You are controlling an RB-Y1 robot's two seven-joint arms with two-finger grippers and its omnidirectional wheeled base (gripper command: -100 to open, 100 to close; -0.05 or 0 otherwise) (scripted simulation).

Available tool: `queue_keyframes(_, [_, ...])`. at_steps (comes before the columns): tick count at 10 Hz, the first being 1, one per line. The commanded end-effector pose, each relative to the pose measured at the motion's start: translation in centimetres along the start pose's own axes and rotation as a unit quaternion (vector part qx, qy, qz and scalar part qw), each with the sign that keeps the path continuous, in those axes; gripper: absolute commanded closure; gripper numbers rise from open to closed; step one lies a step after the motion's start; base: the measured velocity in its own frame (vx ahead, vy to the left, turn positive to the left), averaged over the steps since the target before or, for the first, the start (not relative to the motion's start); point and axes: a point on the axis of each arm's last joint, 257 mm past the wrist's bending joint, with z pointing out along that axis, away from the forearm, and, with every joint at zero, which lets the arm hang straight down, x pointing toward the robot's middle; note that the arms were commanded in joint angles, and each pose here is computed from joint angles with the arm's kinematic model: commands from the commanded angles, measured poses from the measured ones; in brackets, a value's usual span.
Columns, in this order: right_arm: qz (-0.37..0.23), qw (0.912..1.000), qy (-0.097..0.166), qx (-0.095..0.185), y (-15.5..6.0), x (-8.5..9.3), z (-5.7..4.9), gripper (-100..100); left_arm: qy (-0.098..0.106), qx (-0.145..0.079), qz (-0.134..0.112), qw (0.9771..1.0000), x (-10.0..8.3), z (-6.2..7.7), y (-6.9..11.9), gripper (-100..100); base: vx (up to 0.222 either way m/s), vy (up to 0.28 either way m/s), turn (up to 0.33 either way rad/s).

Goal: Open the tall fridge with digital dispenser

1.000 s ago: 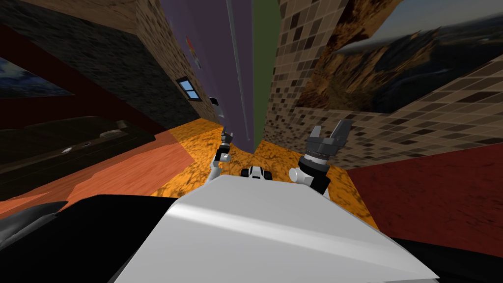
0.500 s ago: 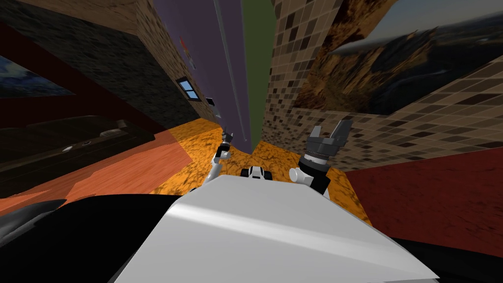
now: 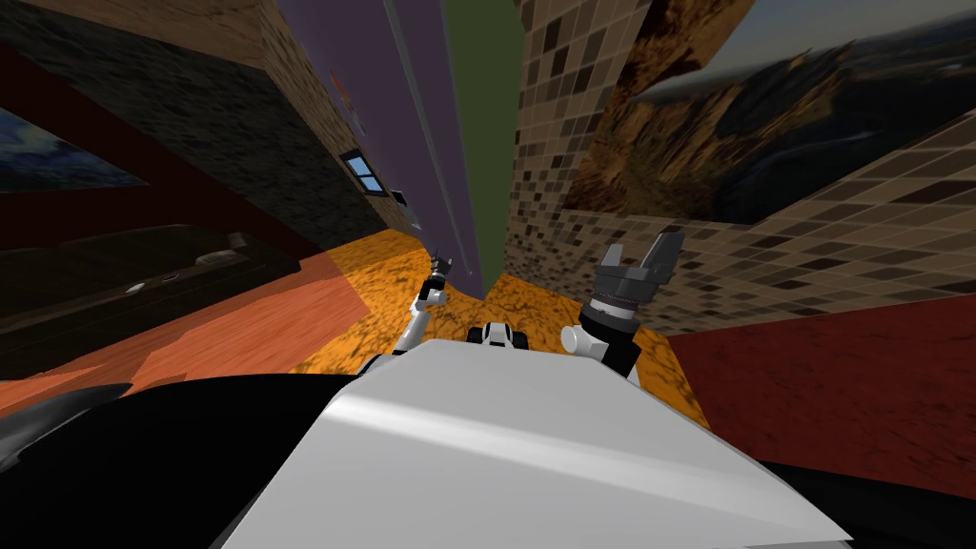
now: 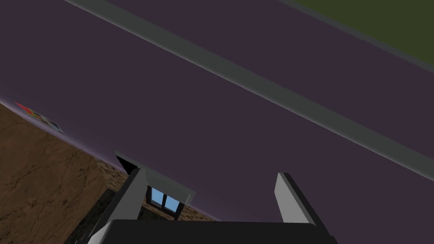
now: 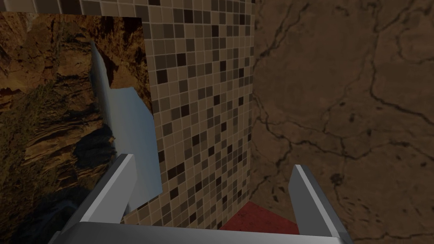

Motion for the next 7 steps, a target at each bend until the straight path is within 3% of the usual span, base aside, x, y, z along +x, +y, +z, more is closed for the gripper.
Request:
queue_keyframes(1, [0.0, 1.0, 0.0, 0.0, 0.0, 0.0, 0.0, 0, -0.016, -0.016, -0.015, 0.9996, -2.1, 0.9, 0.8, -100, 0.028, -0.113, 0.013])
queue_keyframes(4, [0.0, 1.0, 0.0, 0.0, 0.0, 0.0, 0.0, 0, -0.03, -0.025, -0.034, 0.9986, -3.9, 2.3, 0.8, -100, 0.045, -0.113, 0.014])
queue_keyframes(6, [0.0, 1.0, 0.0, 0.0, 0.0, 0.0, 0.0, 0, -0.048, -0.039, -0.042, 0.9972, -5.9, 2.7, 1.8, -100, 0.02, -0.098, 0.013])
queue_keyframes(7, [0.0, 1.0, 0.0, 0.0, 0.0, 0.0, 0.0, 0, -0.048, -0.039, -0.042, 0.9972, -5.9, 2.7, 1.8, -100, 0.012, -0.084, 0.013])
